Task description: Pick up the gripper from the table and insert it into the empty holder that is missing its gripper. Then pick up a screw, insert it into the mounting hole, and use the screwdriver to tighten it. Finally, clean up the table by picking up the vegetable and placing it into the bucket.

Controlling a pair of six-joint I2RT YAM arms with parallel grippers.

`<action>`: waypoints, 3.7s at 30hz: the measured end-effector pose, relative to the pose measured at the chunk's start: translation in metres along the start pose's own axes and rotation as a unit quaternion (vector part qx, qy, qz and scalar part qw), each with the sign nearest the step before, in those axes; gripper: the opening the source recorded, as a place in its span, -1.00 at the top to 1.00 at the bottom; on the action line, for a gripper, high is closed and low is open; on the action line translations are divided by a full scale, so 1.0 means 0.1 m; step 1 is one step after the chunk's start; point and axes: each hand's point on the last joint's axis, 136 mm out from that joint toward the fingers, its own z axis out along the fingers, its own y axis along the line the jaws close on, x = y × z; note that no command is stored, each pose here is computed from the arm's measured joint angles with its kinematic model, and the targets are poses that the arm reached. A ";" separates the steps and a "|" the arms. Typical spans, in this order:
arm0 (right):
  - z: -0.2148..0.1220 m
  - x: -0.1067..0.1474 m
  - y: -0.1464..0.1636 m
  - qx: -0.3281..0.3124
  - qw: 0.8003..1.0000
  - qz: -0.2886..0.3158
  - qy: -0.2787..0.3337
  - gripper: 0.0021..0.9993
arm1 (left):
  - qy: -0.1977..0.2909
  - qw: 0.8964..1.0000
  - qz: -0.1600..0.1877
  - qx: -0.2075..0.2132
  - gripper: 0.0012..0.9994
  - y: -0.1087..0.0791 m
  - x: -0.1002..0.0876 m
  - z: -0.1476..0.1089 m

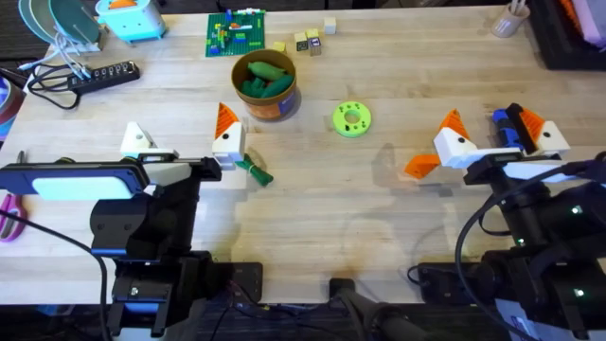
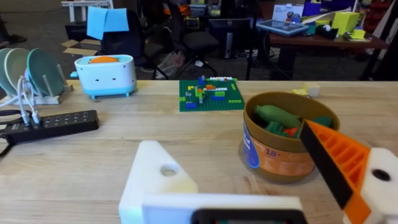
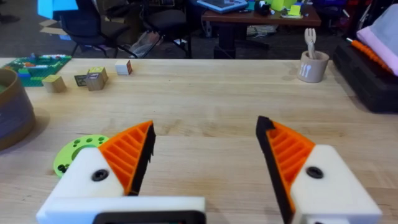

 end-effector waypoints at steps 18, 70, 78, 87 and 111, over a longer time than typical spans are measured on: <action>-0.05 0.02 0.00 -0.001 1.000 0.003 0.031 -0.98 | 0.001 0.999 -0.033 0.000 -0.99 0.00 -0.13 -0.04; -0.45 -0.87 0.19 -0.041 0.967 0.057 0.244 -0.98 | 0.603 0.755 -0.228 -0.119 0.33 -0.78 1.09 -0.06; -0.45 -0.87 0.19 -0.041 0.967 0.057 0.244 -0.98 | 0.588 0.772 -0.232 -0.068 0.97 -0.90 0.87 -0.06; -0.45 -0.87 0.19 -0.041 0.967 0.057 0.244 -0.98 | 0.441 0.858 -0.103 0.243 -0.75 -1.68 -0.29 -0.19; -0.46 -0.87 0.20 -0.041 0.967 0.057 0.245 -0.98 | 0.234 0.887 0.015 0.398 -0.99 -2.03 -1.07 -0.31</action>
